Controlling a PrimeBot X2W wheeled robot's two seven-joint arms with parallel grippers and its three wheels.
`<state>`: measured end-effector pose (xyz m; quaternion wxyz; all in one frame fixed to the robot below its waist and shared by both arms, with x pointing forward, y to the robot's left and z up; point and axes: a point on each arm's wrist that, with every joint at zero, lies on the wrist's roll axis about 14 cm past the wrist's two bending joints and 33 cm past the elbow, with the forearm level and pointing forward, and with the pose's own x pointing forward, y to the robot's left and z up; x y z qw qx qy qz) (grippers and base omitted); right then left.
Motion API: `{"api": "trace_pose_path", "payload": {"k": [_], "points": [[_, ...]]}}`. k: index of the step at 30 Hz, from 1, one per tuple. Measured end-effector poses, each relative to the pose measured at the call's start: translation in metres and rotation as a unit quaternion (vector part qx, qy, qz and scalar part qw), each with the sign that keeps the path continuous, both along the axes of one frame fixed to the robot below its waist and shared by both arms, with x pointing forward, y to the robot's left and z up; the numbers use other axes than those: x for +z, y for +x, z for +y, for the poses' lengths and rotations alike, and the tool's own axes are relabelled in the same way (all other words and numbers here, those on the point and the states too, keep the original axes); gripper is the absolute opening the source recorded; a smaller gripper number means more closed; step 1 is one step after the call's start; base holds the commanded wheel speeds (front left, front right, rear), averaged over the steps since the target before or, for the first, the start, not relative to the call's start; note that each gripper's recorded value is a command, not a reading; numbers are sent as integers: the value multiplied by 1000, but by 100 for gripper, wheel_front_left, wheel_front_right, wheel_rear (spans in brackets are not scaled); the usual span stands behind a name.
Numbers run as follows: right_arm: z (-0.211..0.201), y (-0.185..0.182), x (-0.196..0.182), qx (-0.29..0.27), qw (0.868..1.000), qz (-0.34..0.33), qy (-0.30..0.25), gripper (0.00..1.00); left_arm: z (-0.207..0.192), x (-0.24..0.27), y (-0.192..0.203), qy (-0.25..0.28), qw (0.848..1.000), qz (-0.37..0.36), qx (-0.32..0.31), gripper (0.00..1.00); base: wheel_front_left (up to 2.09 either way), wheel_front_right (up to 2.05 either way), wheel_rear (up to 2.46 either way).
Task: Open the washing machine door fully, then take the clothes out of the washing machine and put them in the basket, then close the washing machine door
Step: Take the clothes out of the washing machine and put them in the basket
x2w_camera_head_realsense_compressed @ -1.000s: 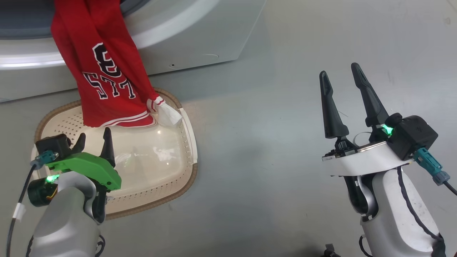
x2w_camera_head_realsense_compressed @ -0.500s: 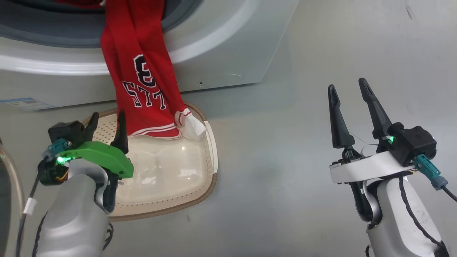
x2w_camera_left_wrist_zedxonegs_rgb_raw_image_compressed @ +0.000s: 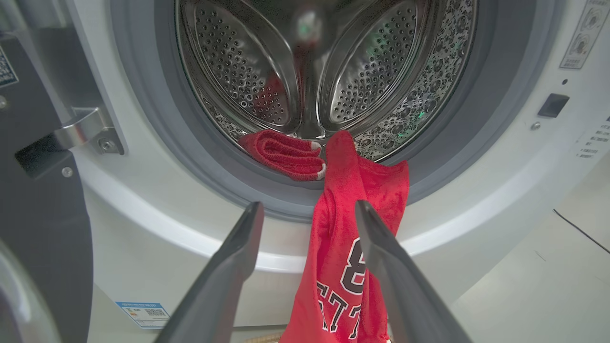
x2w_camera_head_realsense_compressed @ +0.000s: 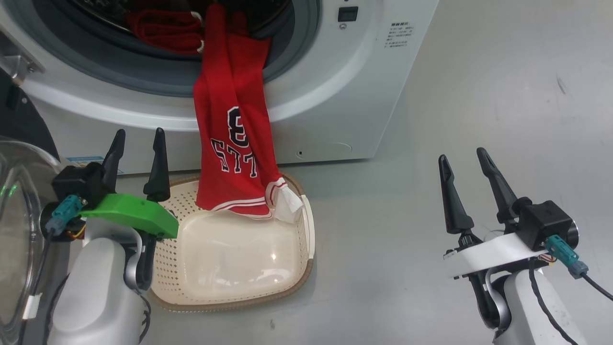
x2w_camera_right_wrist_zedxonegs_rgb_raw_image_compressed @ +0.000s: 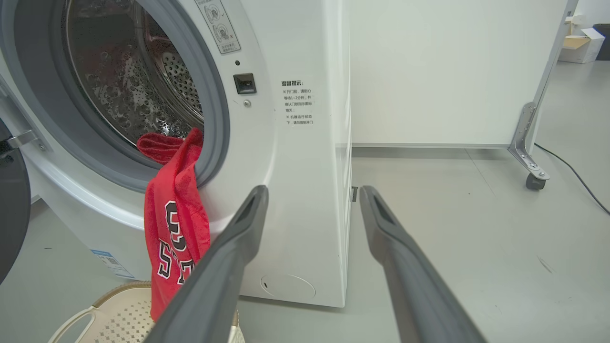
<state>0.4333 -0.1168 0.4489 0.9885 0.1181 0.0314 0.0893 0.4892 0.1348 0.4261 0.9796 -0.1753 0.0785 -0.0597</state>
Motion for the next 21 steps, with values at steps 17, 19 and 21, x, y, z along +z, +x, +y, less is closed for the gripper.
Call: {"api": "trace_pose_path", "payload": {"k": [17,19,21], "points": [[7,-44,26,9,1000,-21,6,100,1,46,-68,47,997,-59,-2,100,0,0,0],[7,-49,28,10,1000,-22,6,100,2,47,-75,51,997,-61,2,100,0,0,0],[7,-53,30,9,1000,-23,6,100,2,49,-82,55,997,-62,4,100,0,0,0]]}}
